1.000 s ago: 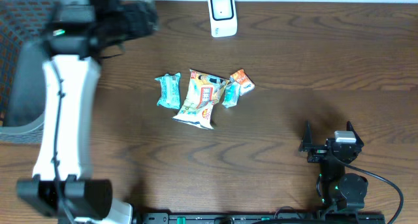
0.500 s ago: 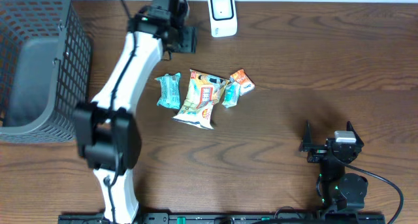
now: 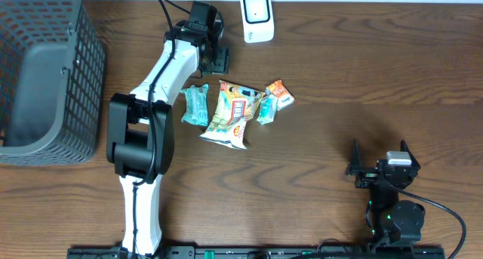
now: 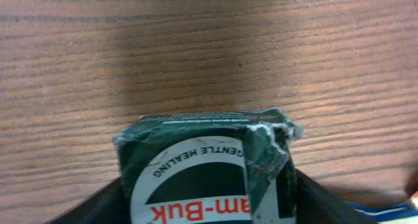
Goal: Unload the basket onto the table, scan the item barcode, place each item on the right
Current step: 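Carry the tin over the table and drop it above the packs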
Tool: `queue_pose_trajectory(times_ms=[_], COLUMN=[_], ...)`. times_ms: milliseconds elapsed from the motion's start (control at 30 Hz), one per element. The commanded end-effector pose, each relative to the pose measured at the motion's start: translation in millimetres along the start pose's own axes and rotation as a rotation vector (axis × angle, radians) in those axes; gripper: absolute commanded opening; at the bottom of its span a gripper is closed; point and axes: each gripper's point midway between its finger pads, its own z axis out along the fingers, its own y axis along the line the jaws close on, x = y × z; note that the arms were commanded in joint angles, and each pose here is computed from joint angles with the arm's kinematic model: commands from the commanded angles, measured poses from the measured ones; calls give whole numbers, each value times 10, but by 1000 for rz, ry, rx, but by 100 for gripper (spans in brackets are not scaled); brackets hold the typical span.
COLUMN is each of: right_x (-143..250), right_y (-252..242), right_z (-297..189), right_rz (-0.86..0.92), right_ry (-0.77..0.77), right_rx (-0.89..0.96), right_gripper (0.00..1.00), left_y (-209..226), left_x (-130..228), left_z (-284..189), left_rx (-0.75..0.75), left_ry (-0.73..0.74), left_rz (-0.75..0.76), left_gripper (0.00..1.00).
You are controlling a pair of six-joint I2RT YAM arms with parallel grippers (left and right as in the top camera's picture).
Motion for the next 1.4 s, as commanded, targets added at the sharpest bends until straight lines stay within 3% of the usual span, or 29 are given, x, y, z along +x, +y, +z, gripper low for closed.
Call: queue_pose_trajectory(times_ms=[0, 67, 367, 633, 700, 867, 1100, 1367], right_x=[13, 14, 14, 14, 13, 13, 14, 14], right_y=[10, 10, 10, 10, 10, 10, 10, 10], right_z=[0, 0, 0, 0, 0, 0, 0, 0], right_rz=[2, 2, 2, 2, 2, 2, 2, 2], right_ry=[3, 3, 3, 3, 3, 3, 3, 3], right_rx=[-2, -2, -2, -2, -2, -2, -2, -2], right_gripper=[99, 99, 99, 99, 99, 99, 99, 99], left_y=[21, 7, -10, -50, -2, 289, 354, 414], left_x=[12, 23, -84, -525, -429, 49, 621, 860], left_z=[42, 42, -150, -1611, -2159, -2727, -2803, -2759], left_rx=[-13, -4, 4, 20, -3, -157, -190, -206], left_ry=[6, 11, -30, -289, -332, -272, -82, 1], left_rz=[8, 8, 8, 8, 0, -34, -77, -236], left_gripper=[75, 84, 85, 85, 85, 85, 86, 87])
